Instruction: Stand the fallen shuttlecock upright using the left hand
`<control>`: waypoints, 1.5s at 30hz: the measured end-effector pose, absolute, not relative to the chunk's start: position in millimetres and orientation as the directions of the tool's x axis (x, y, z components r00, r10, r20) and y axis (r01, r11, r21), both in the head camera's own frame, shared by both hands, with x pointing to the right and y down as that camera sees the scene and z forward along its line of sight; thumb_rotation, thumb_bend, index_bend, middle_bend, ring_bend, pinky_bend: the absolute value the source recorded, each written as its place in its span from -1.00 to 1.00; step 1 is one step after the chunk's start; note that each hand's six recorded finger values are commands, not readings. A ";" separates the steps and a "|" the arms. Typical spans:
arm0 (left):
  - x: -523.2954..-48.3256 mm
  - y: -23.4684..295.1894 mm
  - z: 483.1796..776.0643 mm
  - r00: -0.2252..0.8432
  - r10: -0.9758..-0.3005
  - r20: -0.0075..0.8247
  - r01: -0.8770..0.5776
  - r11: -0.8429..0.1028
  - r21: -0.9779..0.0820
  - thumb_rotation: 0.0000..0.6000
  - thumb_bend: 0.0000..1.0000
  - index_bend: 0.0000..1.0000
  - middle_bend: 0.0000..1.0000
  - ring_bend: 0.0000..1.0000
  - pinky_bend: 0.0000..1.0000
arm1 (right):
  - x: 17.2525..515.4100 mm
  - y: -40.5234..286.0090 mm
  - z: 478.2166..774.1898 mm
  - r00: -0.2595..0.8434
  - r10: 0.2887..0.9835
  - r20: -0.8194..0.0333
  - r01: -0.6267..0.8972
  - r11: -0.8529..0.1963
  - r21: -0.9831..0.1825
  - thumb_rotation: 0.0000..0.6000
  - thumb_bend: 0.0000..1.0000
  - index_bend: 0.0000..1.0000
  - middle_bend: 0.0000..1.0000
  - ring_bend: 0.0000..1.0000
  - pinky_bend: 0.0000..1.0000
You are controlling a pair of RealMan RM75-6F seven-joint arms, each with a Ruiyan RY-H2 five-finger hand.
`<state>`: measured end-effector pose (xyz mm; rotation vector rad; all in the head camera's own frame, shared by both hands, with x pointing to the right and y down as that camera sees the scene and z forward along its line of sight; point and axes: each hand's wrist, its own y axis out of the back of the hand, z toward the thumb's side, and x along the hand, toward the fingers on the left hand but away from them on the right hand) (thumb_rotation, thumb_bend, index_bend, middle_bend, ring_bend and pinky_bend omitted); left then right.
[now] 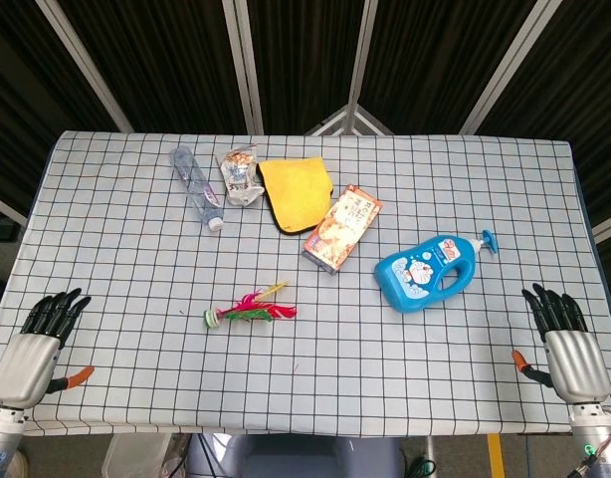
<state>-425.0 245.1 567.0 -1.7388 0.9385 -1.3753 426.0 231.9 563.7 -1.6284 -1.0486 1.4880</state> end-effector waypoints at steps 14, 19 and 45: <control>-370.4 219.7 582.0 0.326 -0.822 0.468 0.010 -0.492 -0.871 1.00 -0.41 -0.60 -1.00 -1.00 -1.00 | 426.3 232.8 564.0 0.016 0.892 -0.451 0.115 -0.450 -0.886 1.00 -0.33 -1.00 -1.00 -1.00 -1.00; -325.3 203.6 589.8 0.364 -0.815 0.451 -0.027 -0.493 -0.869 1.00 -0.27 -0.41 -1.00 -1.00 -1.00 | 426.1 232.9 563.7 0.017 0.892 -0.451 0.119 -0.450 -0.885 1.00 -0.33 -1.00 -1.00 -1.00 -1.00; -161.7 184.3 666.5 0.382 -0.801 0.461 0.038 -0.485 -0.874 1.00 -0.22 -0.18 -1.00 -1.00 -1.00 | 428.6 232.2 562.9 0.004 0.888 -0.459 0.178 -0.452 -0.874 1.00 -0.33 -1.00 -1.00 -1.00 -1.00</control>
